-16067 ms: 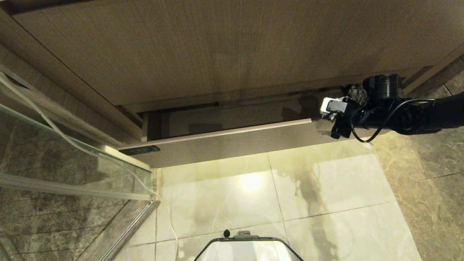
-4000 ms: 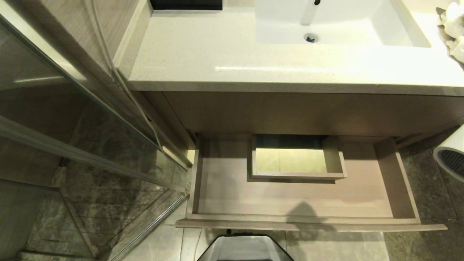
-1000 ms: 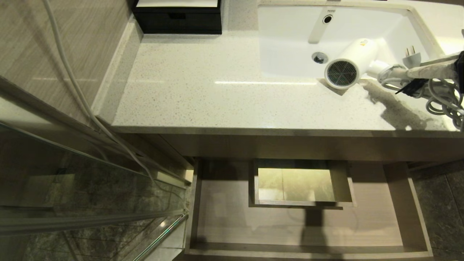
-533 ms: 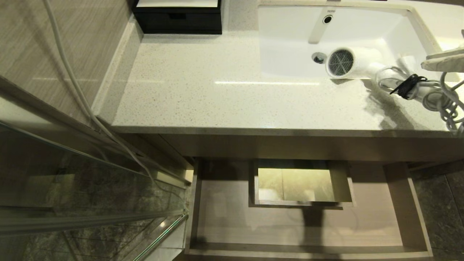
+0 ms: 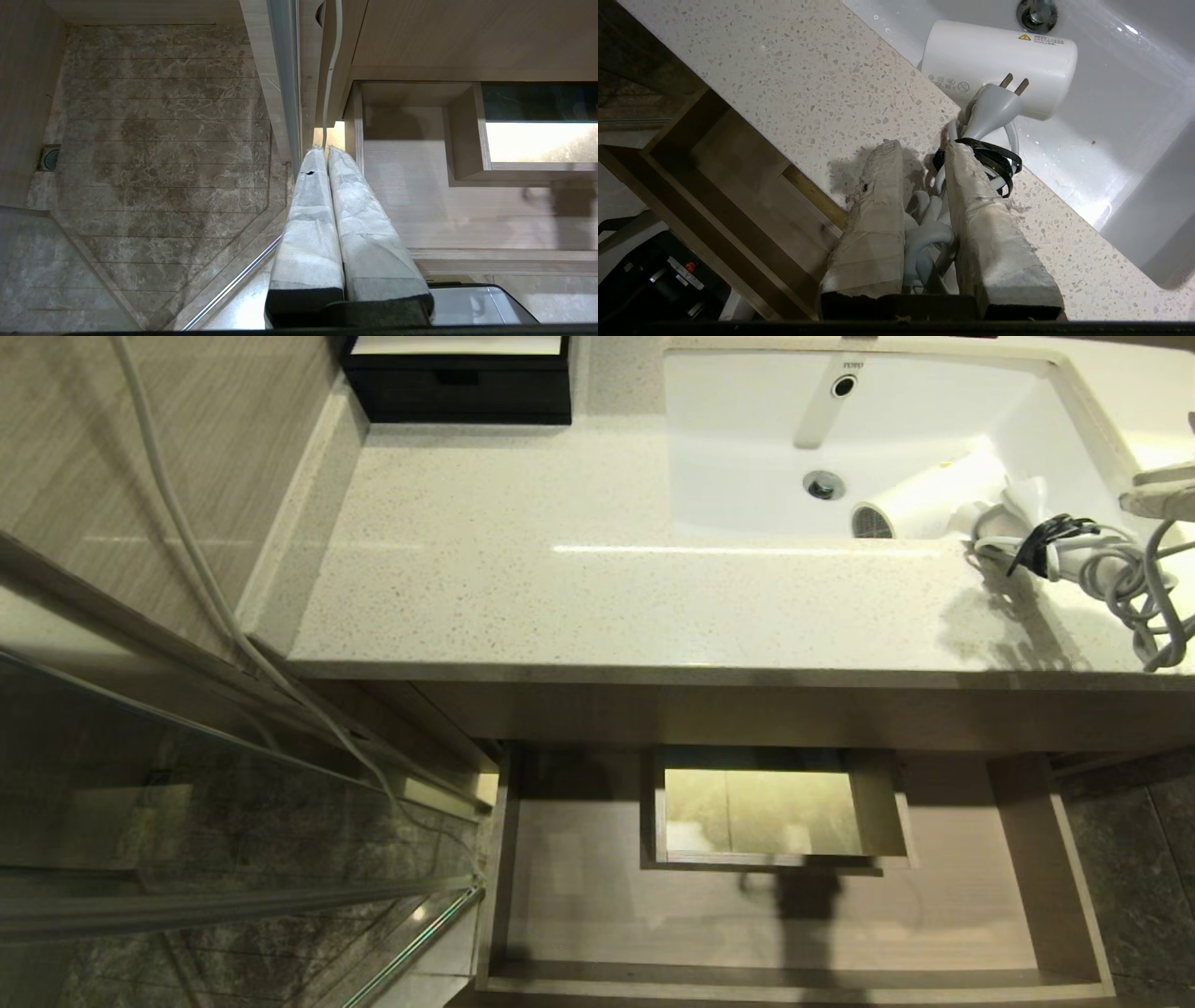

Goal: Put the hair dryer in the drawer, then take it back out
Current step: Place it on the countertop

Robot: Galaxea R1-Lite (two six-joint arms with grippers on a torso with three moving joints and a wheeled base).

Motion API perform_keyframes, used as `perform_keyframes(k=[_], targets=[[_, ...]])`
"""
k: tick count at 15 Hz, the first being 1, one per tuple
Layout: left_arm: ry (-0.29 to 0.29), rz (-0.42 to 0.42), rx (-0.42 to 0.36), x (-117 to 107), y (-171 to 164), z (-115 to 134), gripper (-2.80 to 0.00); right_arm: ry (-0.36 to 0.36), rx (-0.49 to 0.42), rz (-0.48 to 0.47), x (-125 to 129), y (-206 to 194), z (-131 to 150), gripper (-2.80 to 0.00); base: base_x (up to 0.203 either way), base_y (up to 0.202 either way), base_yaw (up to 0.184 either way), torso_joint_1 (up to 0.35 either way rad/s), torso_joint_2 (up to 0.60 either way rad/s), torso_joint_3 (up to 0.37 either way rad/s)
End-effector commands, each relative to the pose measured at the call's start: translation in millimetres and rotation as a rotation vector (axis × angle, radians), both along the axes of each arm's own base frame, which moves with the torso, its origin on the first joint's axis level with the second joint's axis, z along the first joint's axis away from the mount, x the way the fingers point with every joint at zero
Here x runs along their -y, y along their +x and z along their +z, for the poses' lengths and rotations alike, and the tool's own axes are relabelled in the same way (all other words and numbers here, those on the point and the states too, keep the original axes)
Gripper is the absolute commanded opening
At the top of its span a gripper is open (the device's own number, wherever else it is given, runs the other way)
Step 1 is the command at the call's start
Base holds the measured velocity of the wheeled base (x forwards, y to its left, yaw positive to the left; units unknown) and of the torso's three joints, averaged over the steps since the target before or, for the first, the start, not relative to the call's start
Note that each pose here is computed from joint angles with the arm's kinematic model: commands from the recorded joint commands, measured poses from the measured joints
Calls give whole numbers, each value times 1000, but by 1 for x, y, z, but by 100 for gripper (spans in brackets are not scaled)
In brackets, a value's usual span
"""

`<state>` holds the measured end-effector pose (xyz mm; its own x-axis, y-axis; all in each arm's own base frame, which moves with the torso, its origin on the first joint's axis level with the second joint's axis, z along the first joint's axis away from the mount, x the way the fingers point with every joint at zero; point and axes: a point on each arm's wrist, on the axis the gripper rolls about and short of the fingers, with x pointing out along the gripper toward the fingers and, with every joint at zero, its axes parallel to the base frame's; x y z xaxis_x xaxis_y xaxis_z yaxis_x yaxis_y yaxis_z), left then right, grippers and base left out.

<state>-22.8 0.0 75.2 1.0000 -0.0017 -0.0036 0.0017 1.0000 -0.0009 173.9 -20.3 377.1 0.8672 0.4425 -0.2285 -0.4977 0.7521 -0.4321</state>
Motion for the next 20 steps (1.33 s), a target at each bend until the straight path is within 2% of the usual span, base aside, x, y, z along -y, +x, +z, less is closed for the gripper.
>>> perform_keyframes(k=[1, 9, 13, 20], targets=[[-1, 0, -1, 0, 0, 0, -280, -5, 20, 6, -1, -6, 3, -280, 0, 0, 0, 0, 0, 0], [-1, 0, -1, 0, 0, 0, -280, -20, 90, 11, -8, -38, 15, -280, 0, 0, 0, 0, 0, 0], [-1, 0, -1, 0, 0, 0, -280, -56, 153, 21, -13, -63, 20, -280, 0, 0, 0, 0, 0, 0], [-1, 0, -1, 0, 0, 0, -280, -72, 205, 18, -20, -101, 19, -280, 0, 0, 0, 0, 0, 0]])
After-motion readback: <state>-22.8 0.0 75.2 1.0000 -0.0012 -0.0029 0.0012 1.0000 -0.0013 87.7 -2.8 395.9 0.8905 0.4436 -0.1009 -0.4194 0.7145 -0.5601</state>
